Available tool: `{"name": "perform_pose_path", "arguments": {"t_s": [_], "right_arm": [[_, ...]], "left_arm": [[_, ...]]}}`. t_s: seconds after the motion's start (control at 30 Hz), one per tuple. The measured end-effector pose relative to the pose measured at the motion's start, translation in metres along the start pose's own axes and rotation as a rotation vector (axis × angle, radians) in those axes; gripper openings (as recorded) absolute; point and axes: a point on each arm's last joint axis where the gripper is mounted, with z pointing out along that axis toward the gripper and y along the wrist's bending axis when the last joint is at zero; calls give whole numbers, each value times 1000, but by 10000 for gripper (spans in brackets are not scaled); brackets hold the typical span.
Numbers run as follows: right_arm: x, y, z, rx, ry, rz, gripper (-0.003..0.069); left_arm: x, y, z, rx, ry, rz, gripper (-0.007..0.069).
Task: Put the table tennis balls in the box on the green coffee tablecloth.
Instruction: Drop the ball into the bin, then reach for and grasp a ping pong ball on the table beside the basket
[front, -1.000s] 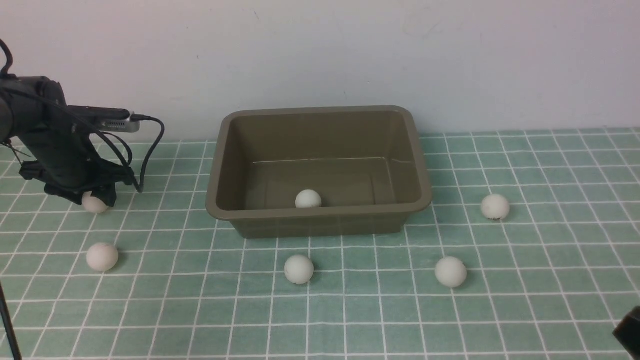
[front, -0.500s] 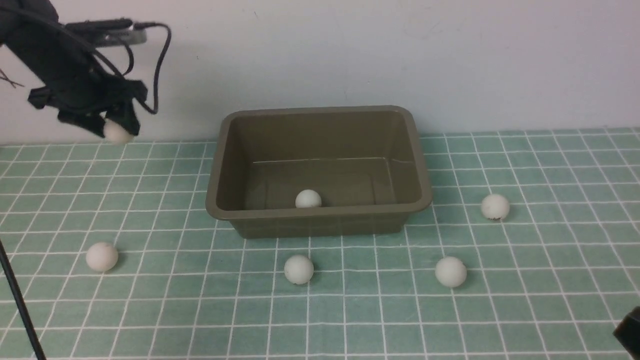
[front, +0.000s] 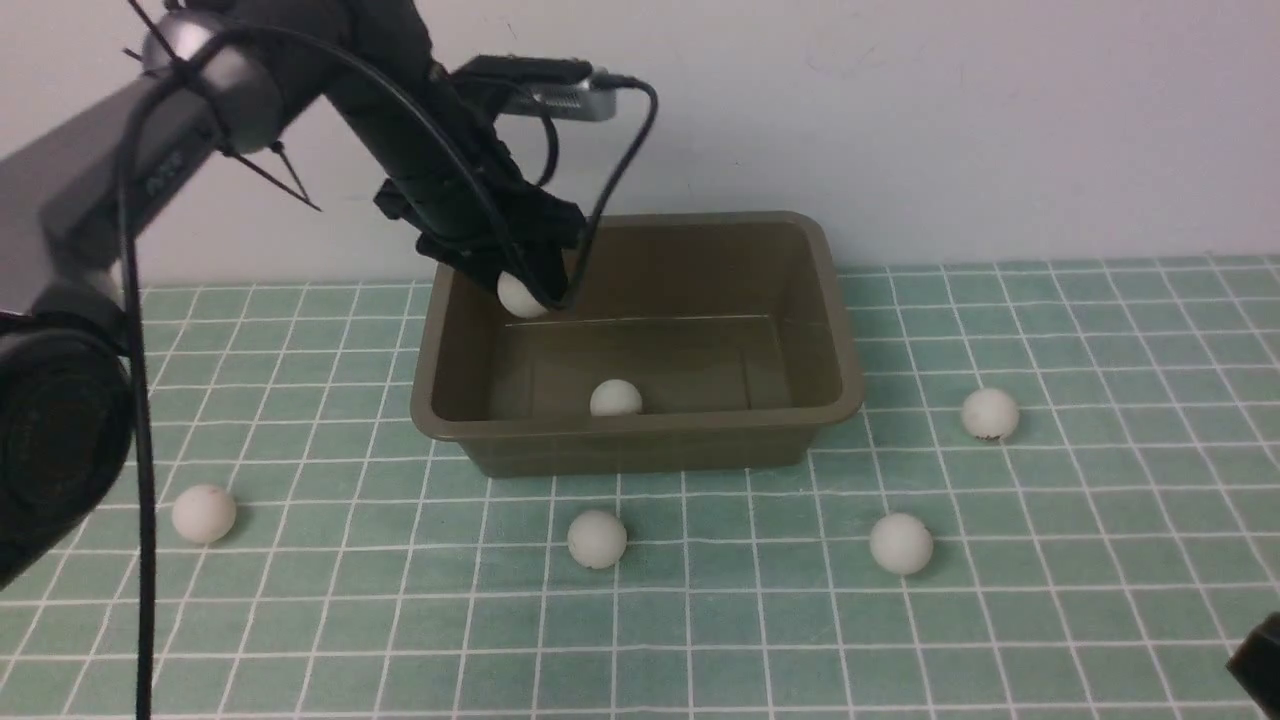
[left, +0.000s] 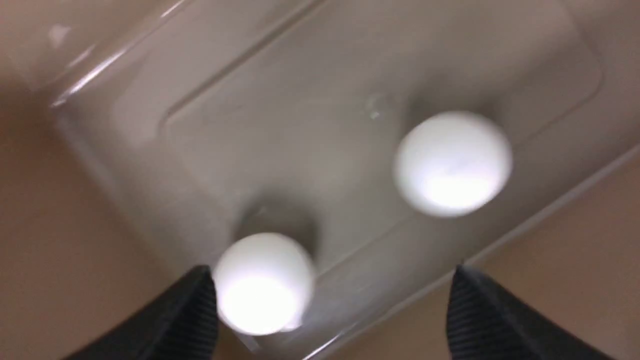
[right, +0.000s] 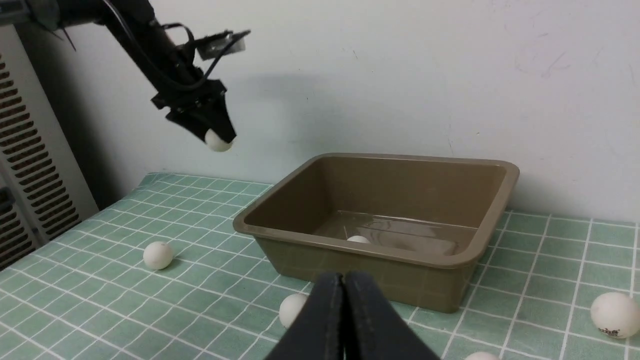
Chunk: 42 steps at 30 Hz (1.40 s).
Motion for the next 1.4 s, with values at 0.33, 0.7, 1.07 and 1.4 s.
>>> {"name": "perform_pose_path", "arguments": {"t_s": [0.33,0.7,1.07,1.4], "right_arm": [[0,0,0,-4,4,-14,-18],[3,-2,0,19,33,-65,-18],[2,-1,0,13,24,-53,-18],[2,0,0,3,26,-47,-18]], "left_arm": [[16,37,-95,-128,-134,-102,519],[153,66,-126,-164,17,-329,426],[198,75,-58,-273,-15,-301,468],[214,113,-23,-332,52,-455,514]]}}
